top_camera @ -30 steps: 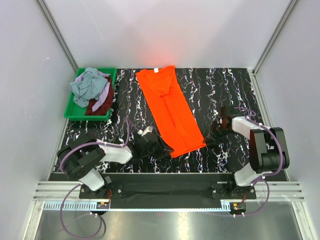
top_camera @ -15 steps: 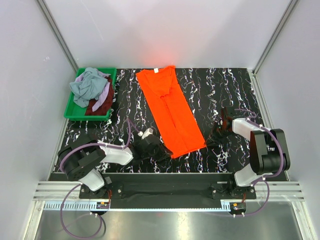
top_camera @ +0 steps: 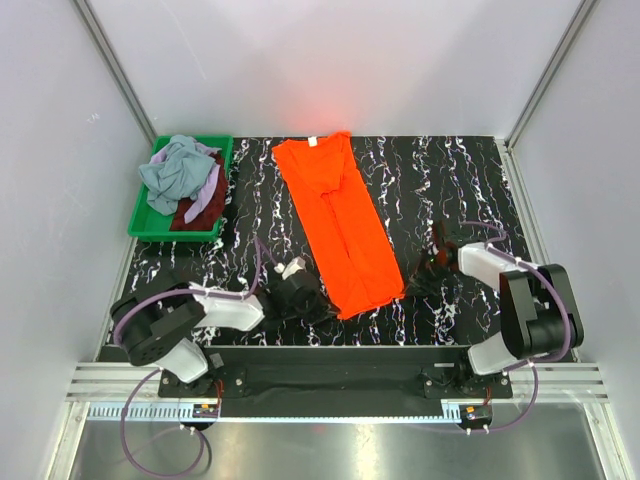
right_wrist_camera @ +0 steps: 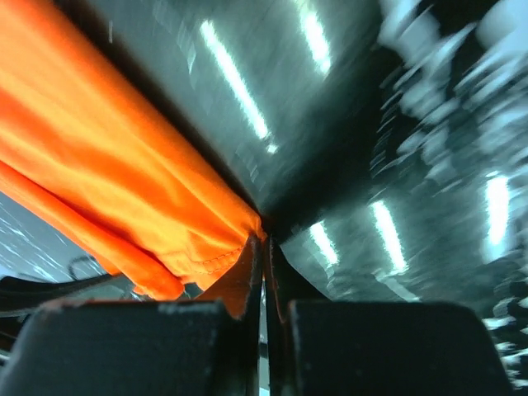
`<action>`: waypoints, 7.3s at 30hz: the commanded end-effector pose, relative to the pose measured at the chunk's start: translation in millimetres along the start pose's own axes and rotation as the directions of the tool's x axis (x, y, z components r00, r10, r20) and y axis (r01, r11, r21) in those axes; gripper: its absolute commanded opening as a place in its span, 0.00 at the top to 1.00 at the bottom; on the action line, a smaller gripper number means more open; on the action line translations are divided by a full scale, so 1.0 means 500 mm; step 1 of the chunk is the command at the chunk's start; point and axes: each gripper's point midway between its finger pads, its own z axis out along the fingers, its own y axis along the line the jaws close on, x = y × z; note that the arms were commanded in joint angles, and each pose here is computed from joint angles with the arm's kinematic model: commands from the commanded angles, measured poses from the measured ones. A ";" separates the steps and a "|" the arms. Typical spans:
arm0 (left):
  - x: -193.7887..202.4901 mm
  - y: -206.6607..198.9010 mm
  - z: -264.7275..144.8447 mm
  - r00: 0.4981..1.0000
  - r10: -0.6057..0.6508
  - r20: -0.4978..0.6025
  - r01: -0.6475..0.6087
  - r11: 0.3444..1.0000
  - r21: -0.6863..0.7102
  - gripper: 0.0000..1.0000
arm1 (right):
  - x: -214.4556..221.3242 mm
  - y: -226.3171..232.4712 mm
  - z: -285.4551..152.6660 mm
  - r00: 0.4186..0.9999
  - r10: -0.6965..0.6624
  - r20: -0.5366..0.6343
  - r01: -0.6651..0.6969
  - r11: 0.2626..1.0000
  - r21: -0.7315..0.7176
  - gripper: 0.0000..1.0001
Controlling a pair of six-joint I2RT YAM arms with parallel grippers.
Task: Fold and stack the t-shirts
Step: Fold the tshirt
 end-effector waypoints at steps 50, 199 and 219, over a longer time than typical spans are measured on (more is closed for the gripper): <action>-0.072 0.046 -0.214 0.984 0.176 0.002 -0.176 0.984 -0.023 1.00 | 0.163 0.196 -0.143 0.908 -0.280 0.311 0.273 0.960 0.067 1.00; -0.661 -0.107 0.014 0.897 0.390 0.206 -0.355 0.916 -0.189 0.72 | -0.315 0.409 0.046 0.843 -0.445 0.301 0.481 0.875 -0.053 0.64; -0.671 -0.087 0.060 0.870 0.479 0.120 -0.460 0.874 -0.155 0.62 | -0.351 0.406 0.066 0.786 -0.557 0.269 0.592 0.803 -0.067 0.65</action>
